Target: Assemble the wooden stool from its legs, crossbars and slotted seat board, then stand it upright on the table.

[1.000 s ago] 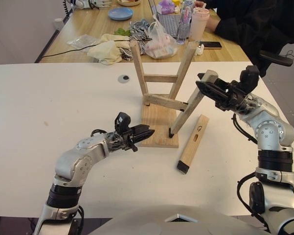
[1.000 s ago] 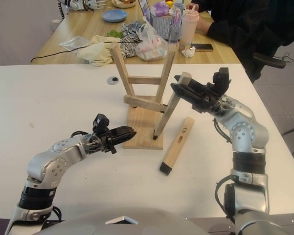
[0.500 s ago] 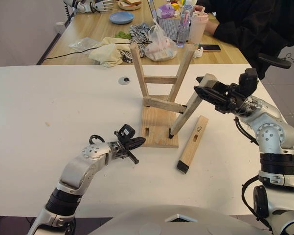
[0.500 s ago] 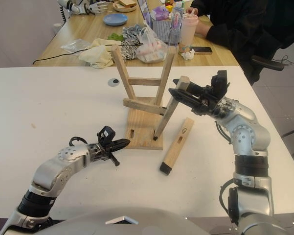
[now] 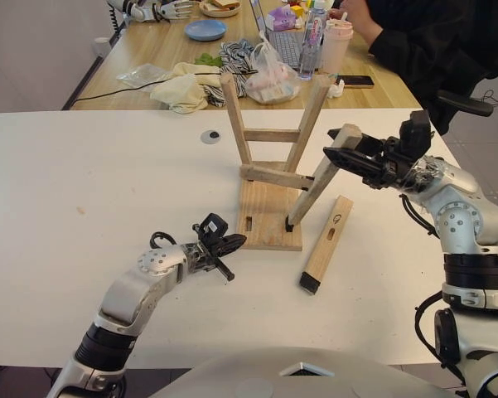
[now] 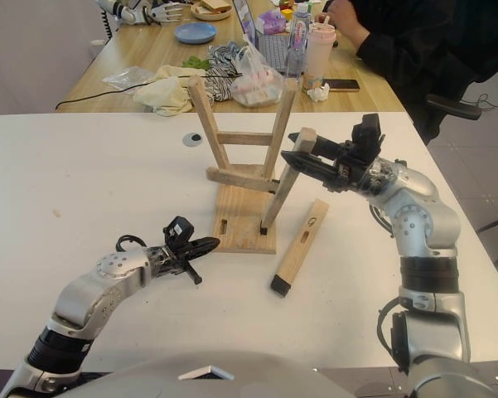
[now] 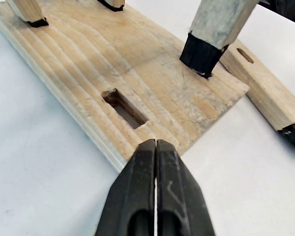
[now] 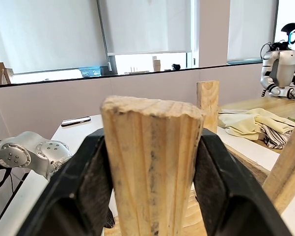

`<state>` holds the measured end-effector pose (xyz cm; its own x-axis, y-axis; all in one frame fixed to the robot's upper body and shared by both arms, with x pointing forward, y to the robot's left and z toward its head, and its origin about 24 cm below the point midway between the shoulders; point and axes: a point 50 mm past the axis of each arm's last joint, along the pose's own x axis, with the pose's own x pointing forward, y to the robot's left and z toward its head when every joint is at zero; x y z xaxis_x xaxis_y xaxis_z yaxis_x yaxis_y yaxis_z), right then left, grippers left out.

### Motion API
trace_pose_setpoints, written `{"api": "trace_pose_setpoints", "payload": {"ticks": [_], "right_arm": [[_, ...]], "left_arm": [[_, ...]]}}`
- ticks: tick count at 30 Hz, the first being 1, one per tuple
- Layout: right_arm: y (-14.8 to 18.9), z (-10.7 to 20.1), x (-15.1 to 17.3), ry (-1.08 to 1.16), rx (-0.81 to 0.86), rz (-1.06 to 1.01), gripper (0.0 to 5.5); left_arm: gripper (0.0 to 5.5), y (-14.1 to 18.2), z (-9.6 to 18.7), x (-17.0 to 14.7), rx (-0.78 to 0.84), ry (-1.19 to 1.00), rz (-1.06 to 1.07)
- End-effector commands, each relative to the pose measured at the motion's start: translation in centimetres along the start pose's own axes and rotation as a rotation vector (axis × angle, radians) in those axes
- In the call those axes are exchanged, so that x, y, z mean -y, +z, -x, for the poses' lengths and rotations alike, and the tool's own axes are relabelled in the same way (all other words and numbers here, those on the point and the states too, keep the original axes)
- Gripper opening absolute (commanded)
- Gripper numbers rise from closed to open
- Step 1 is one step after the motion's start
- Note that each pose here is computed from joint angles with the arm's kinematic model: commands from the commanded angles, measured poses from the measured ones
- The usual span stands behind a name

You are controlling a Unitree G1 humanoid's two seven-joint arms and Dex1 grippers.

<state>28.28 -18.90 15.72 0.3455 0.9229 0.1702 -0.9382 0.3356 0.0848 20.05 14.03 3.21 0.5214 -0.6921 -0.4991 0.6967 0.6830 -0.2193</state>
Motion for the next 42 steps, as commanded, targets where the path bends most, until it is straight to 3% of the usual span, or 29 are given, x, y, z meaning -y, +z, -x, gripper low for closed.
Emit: {"api": "trace_pose_setpoints", "payload": {"ticks": [1, 11, 18, 25, 26, 31, 34, 36, 42], "right_arm": [[-0.6, 0.9, -0.1, 0.019, -0.155, 0.027, 2.09], [-2.7, 1.9, -2.2, 0.080, -0.273, -0.036, 2.09], [-6.6, 2.7, -3.1, 0.051, -0.552, -0.149, 2.09], [-7.0, 3.1, -1.6, 0.075, -0.627, -0.084, 2.09], [-6.9, 3.0, -1.4, 0.086, -0.629, -0.057, 2.46], [-6.7, 3.0, -0.9, 0.137, -0.693, 0.031, 3.27], [-6.7, 4.0, -0.1, 0.043, -0.727, 0.069, 3.27], [-6.3, 4.8, 0.1, -0.072, -0.709, 0.037, 3.27], [-5.8, 7.1, -0.4, -0.385, -0.692, -0.095, 4.17]], "left_arm": [[0.00, -6.5, 0.3, 0.8, -0.284, 0.010, 0.160], [0.00, -6.7, 0.3, 1.2, -0.257, 0.019, 0.186], [0.00, -6.3, -0.6, 2.3, -0.205, 0.003, 0.217], [0.00, -5.4, -1.1, 2.6, -0.165, 0.011, 0.252], [0.00, -5.2, -1.2, 2.7, -0.162, 0.010, 0.259], [0.00, -4.8, -1.2, 2.8, -0.162, 0.008, 0.265], [0.00, -4.1, -0.7, 2.6, -0.136, 0.012, 0.278], [0.00, -2.6, 0.3, 2.6, -0.065, 0.011, 0.298], [0.00, 3.9, 5.7, 2.0, 0.163, -0.028, 0.209]]}}
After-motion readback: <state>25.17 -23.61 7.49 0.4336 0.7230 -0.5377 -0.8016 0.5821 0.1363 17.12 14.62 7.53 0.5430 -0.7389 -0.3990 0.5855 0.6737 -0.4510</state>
